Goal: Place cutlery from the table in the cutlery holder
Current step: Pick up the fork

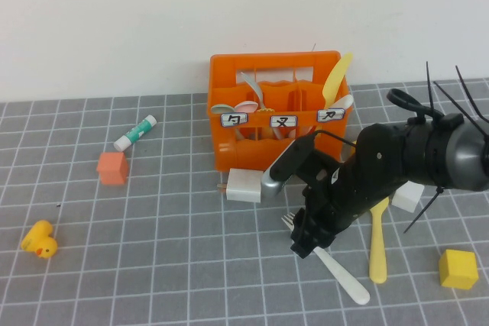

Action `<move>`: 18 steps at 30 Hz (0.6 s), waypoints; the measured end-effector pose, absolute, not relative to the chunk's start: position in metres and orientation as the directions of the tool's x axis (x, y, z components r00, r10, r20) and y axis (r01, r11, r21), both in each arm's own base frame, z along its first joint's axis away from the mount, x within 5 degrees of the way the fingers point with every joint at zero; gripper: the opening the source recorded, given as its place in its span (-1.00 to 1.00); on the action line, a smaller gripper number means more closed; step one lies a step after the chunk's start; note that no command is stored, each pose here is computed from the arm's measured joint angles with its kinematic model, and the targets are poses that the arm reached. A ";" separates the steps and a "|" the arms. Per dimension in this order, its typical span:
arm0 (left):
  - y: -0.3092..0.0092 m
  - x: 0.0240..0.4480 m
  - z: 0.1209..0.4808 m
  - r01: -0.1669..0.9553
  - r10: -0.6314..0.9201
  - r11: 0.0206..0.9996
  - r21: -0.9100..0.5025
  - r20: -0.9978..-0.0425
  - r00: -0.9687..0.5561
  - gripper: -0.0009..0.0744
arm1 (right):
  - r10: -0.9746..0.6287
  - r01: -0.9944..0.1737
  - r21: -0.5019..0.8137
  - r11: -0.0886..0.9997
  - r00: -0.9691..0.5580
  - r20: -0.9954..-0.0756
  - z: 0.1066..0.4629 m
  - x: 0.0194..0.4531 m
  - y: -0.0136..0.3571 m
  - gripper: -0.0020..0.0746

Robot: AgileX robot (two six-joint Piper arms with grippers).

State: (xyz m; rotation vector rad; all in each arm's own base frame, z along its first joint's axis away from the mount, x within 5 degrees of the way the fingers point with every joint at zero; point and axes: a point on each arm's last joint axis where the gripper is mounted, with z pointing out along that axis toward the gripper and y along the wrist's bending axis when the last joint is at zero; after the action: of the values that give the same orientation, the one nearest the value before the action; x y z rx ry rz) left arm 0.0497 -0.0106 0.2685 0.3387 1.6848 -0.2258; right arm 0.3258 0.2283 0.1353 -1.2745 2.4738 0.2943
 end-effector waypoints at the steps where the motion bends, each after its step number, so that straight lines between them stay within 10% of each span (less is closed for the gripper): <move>1: -0.011 0.050 0.268 0.349 0.092 0.936 0.046 -0.989 -0.117 -0.98 | -0.747 -0.818 0.027 0.575 -0.538 -0.391 0.135 0.326 0.228 -0.24; 18: -0.011 0.050 0.268 0.349 0.092 0.936 0.046 -0.989 -0.117 -0.98 | -0.708 -0.817 0.065 0.574 -0.534 -0.463 0.179 0.326 0.235 -0.26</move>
State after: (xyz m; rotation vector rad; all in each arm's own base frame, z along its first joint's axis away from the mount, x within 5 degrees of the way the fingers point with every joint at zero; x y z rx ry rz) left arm 0.0498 -0.0106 0.2685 0.3389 1.6847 -0.2254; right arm 0.3264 0.2349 0.1786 -1.2337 2.4210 0.3858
